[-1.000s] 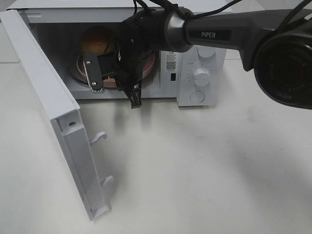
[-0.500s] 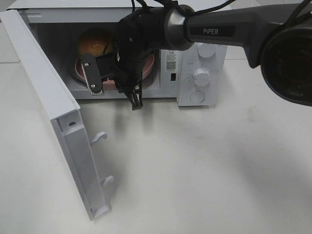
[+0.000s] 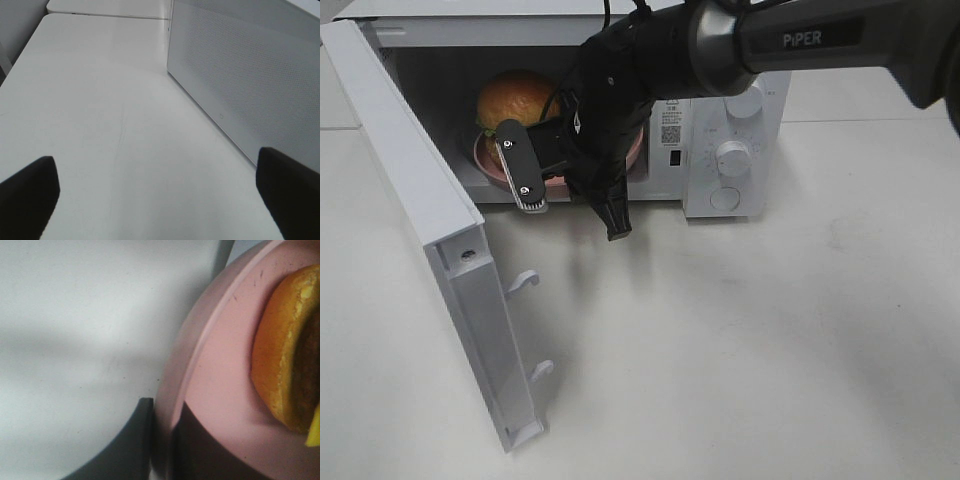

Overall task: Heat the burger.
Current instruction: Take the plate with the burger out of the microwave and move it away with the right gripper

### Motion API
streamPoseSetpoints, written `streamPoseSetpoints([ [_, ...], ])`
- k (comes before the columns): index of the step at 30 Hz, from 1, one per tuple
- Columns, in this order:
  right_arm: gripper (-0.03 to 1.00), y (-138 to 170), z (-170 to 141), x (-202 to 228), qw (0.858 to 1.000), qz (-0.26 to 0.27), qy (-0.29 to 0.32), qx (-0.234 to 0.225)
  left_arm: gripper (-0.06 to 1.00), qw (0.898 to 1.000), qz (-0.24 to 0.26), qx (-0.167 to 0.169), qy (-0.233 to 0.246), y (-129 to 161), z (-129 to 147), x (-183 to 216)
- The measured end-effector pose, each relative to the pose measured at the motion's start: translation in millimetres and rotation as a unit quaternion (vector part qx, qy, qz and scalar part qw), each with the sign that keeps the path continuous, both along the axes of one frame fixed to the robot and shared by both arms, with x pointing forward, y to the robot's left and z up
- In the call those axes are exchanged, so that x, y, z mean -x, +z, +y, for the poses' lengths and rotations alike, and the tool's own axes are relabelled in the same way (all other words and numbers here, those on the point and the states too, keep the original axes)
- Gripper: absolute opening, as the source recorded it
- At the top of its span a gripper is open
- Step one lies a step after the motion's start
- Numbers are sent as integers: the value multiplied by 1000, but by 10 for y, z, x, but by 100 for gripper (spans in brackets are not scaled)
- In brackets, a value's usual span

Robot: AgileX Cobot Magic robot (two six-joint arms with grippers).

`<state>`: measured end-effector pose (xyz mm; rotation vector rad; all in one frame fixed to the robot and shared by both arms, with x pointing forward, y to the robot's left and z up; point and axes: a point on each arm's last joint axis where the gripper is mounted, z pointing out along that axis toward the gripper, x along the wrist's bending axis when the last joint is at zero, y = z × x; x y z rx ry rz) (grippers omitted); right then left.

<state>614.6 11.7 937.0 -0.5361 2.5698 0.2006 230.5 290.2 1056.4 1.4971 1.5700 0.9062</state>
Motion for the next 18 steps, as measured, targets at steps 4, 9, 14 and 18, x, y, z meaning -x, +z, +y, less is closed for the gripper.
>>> streamPoseSetpoints([
  [4, 9, 45, -80, 105, 1000, -3, 4, -6, 99, 1000, 0, 0, 0, 0, 0, 0],
  [9, 9, 83, -157, 218, 1000, -14, 15, -16, 99, 1000, 0, 0, 0, 0, 0, 0],
  [14, 9, 142, -242, 336, 999, -24, 24, -25, 99, 1000, 0, 0, 0, 0, 0, 0],
  [18, 9, 164, -276, 427, 999, -26, 30, -28, 99, 1000, 0, 0, 0, 0, 0, 0],
])
